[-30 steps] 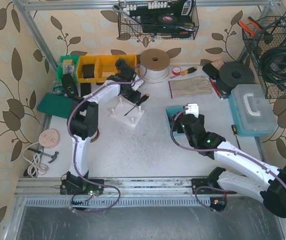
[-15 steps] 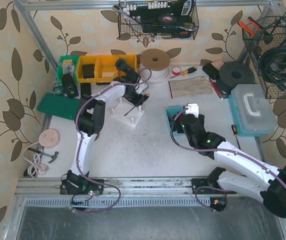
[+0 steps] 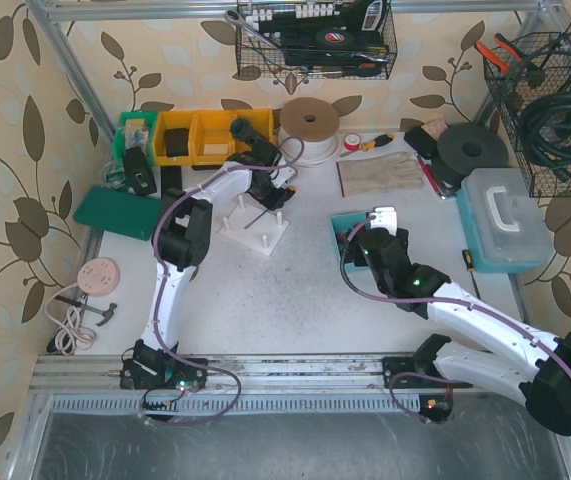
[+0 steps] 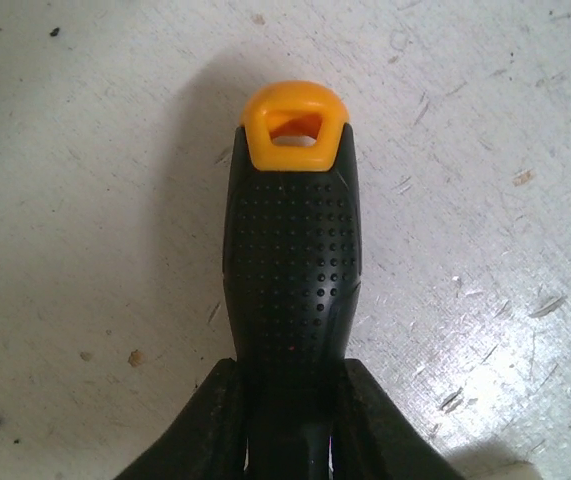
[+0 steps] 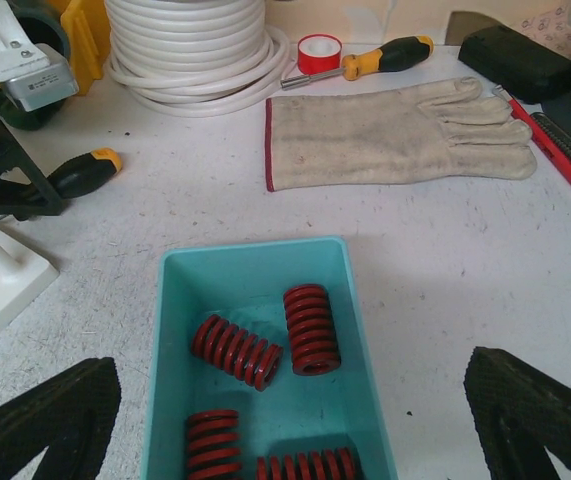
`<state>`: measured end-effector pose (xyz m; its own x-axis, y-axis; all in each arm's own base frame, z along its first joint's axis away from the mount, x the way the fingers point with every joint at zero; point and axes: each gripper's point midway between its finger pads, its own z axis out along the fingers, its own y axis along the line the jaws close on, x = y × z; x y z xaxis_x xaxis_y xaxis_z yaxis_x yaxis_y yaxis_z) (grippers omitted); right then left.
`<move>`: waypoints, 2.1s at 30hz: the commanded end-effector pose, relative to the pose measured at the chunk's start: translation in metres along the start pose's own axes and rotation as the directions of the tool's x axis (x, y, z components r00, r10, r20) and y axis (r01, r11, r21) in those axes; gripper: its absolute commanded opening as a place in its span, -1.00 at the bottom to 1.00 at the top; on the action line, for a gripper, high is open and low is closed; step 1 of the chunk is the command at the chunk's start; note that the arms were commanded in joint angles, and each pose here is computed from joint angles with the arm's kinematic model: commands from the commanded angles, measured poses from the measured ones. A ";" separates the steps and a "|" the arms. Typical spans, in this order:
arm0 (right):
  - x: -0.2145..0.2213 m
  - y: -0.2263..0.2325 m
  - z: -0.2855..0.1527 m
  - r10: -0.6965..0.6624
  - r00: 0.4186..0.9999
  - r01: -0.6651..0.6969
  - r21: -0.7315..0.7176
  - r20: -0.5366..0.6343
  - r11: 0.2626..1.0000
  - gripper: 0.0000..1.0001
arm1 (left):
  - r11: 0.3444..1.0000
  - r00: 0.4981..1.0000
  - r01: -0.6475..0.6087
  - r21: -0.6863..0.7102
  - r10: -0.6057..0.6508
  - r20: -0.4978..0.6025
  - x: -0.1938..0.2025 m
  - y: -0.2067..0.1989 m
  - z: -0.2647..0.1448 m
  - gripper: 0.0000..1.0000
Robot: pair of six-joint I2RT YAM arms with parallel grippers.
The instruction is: Install the large spring
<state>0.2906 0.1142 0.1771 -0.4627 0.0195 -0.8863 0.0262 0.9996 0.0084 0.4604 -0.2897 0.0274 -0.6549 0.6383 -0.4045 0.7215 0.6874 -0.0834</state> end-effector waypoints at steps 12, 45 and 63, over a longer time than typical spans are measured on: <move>-0.004 -0.004 0.001 -0.003 1.000 0.003 0.026 0.022 1.000 0.85 | 1.000 0.981 -0.017 -0.013 0.020 0.195 -0.052 -0.016 -0.082 -0.80; -0.009 0.012 -0.008 0.029 0.998 -0.023 -0.108 0.053 0.994 0.84 | 0.829 0.942 0.335 -0.448 -0.280 0.185 0.095 0.124 -0.179 -0.92; -0.009 0.015 -0.007 0.024 0.998 -0.018 -0.120 0.053 0.993 0.84 | 0.862 0.983 0.151 -0.483 -0.181 -0.015 0.117 0.172 -0.103 -0.90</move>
<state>0.2883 0.1280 0.1905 -0.4184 0.0447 -0.9072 -0.0622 0.9950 0.0777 0.4634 -0.0641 0.0503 -0.8186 0.4524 -0.3538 0.3854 0.8894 0.2458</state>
